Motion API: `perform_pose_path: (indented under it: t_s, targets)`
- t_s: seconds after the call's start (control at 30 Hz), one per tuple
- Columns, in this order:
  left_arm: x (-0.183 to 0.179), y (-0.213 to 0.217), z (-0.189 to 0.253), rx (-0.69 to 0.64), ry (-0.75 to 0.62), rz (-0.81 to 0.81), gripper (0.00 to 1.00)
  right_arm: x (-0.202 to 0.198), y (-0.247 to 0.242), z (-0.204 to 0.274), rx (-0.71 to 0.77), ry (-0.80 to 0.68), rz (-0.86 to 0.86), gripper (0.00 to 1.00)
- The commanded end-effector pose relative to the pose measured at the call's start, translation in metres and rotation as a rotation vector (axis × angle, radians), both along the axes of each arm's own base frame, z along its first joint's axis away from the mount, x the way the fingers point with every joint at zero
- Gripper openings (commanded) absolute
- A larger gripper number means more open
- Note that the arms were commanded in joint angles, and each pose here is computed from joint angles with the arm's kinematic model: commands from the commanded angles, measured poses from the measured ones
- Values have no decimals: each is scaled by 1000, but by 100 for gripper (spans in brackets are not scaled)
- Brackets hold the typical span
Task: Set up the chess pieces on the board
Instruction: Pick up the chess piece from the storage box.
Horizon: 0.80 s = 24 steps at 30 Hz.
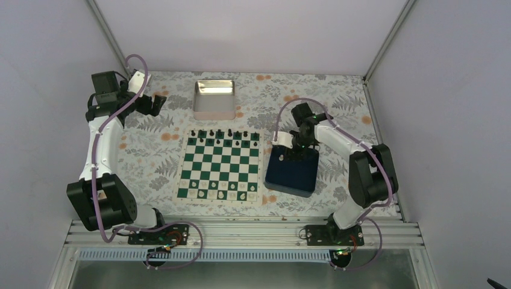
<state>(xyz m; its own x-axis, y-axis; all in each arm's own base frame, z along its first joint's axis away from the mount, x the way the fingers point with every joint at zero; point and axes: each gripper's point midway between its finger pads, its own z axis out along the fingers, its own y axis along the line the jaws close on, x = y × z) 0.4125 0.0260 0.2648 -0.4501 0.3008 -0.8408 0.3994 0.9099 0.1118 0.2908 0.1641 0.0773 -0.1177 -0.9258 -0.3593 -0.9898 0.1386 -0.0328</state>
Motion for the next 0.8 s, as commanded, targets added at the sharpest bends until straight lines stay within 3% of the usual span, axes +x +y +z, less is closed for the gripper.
perform_pose_path:
  t_s: [0.0,0.6,0.77]
  targets:
    - [-3,0,14,13,-32,-8,100,0,1,-18,-67,25,22,47]
    - [-6,0,16,18,-43,-5,100,26,17,-40,-60,-11,22,43]
    - [-6,0,16,20,-43,-6,100,30,22,-43,-55,-3,25,36]
